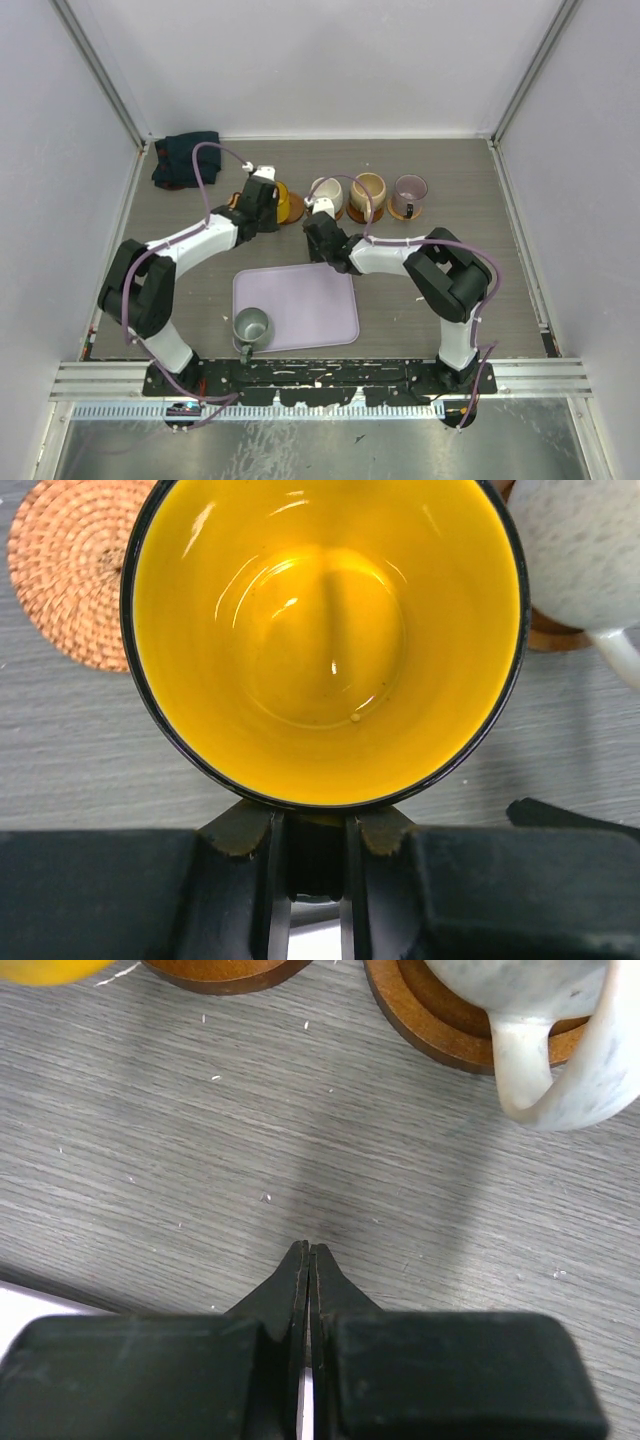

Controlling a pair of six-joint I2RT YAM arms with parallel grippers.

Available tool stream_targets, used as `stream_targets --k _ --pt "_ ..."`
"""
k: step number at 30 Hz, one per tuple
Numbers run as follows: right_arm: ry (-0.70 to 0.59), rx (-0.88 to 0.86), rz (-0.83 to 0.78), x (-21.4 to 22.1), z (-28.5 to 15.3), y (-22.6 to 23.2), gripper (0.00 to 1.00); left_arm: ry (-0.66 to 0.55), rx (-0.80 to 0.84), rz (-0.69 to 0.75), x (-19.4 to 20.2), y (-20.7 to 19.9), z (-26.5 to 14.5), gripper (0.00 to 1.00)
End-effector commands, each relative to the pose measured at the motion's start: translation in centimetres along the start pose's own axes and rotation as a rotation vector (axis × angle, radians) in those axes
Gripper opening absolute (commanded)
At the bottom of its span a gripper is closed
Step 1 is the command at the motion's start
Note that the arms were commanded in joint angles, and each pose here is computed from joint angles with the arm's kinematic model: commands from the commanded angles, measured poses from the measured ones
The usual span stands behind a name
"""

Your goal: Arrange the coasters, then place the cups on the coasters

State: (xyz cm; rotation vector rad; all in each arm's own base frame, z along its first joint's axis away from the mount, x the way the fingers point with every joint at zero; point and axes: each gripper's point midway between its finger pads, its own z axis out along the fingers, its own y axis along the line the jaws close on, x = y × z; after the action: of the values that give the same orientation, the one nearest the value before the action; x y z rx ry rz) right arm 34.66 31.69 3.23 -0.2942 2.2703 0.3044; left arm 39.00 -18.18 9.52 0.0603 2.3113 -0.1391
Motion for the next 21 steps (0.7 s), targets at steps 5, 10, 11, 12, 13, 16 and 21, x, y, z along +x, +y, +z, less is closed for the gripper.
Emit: stream_targets --k 5,10,11,12,13,16,21 --pt "-0.02 -0.031 -0.002 0.0 -0.7 1.4 0.01 -0.156 0.095 -0.04 -6.7 -2.9 0.8 0.0" --pt "0.002 -0.004 -0.026 1.7 -1.5 1.7 0.01 -0.145 0.104 -0.038 -6.9 -3.5 1.9 0.0" --pt "0.005 -0.001 -0.029 1.9 -1.6 1.8 0.01 -0.142 0.104 -0.036 -7.0 -3.5 2.1 0.0" --pt "0.013 0.004 -0.029 2.3 -1.6 1.7 0.01 -0.138 0.102 -0.036 -6.9 -3.5 2.3 0.0" --pt "0.019 0.007 -0.029 2.6 -1.6 1.7 0.01 -0.133 0.102 -0.034 -6.9 -3.5 2.5 0.0" --pt "0.031 0.007 -0.021 3.2 -1.8 1.8 0.01 -0.123 0.098 -0.032 -6.9 -3.5 3.0 0.0" --pt "0.036 0.019 -0.005 3.5 -2.3 1.5 0.01 -0.112 0.09 -0.032 -6.6 -3.3 3.6 0.0"
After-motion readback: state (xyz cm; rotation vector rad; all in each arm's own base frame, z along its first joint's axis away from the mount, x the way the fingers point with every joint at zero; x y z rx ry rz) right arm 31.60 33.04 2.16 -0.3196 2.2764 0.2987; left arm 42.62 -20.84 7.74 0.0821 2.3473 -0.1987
